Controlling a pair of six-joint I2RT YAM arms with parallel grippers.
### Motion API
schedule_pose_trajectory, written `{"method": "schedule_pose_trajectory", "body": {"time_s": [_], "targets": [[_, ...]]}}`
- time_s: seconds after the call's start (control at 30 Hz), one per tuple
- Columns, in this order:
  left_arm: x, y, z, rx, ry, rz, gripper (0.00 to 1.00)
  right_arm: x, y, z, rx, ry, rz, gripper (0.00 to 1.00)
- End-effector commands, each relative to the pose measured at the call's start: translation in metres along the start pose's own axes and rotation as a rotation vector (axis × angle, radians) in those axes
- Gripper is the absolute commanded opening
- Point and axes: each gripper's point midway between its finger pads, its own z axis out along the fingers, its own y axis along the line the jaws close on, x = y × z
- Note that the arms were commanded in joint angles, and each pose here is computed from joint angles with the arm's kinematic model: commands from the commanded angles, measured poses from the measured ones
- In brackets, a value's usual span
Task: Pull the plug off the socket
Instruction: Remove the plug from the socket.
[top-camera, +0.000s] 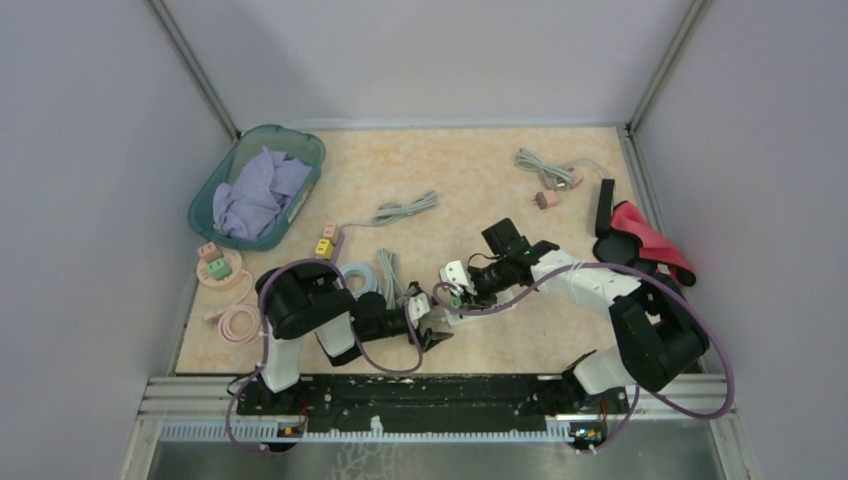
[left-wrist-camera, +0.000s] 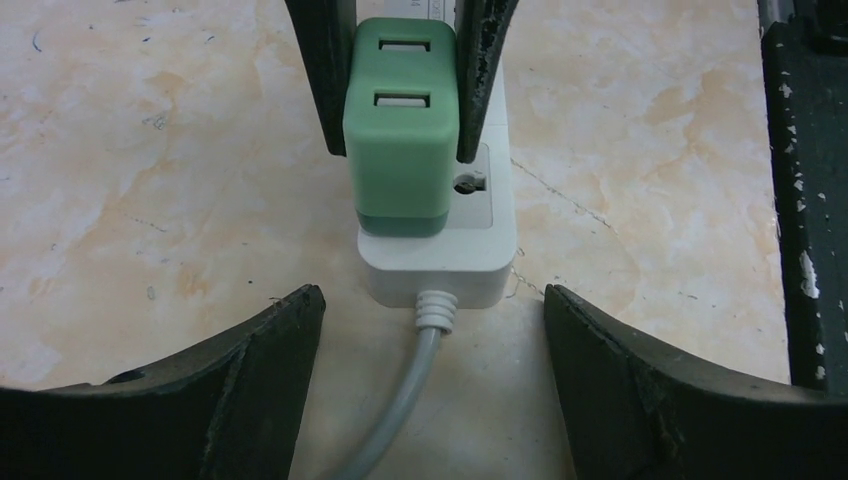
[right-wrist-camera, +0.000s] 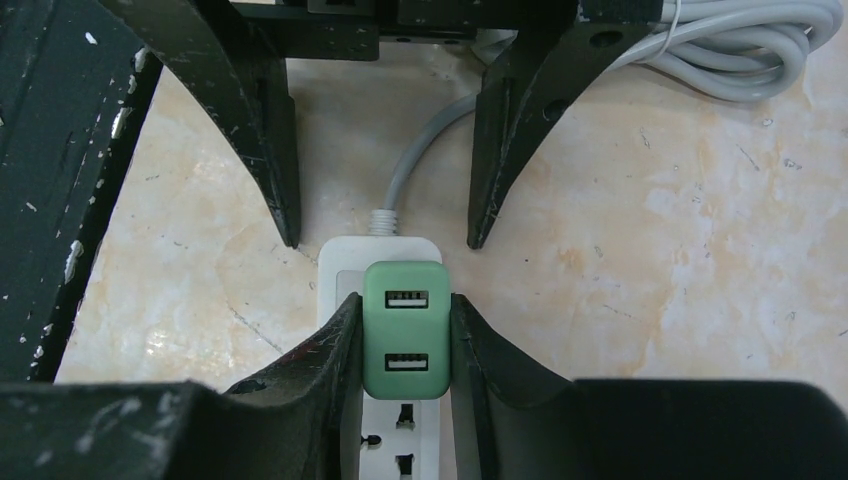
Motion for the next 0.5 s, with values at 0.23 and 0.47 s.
{"method": "schedule_pose_trajectory", "body": {"time_s": [0.23, 0.47], "targets": [[-0.031, 0.007, 0.017, -0.033, -0.147, 0.009, 0.77, -0.017, -0.011, -0.002, 0.021, -0.036, -0.045, 0.02], [-0.038, 0.008, 0.023, -0.028, -0.163, 0.003, 0.69, -0.018, -0.011, -0.002, 0.018, -0.039, -0.042, 0.02]]}}
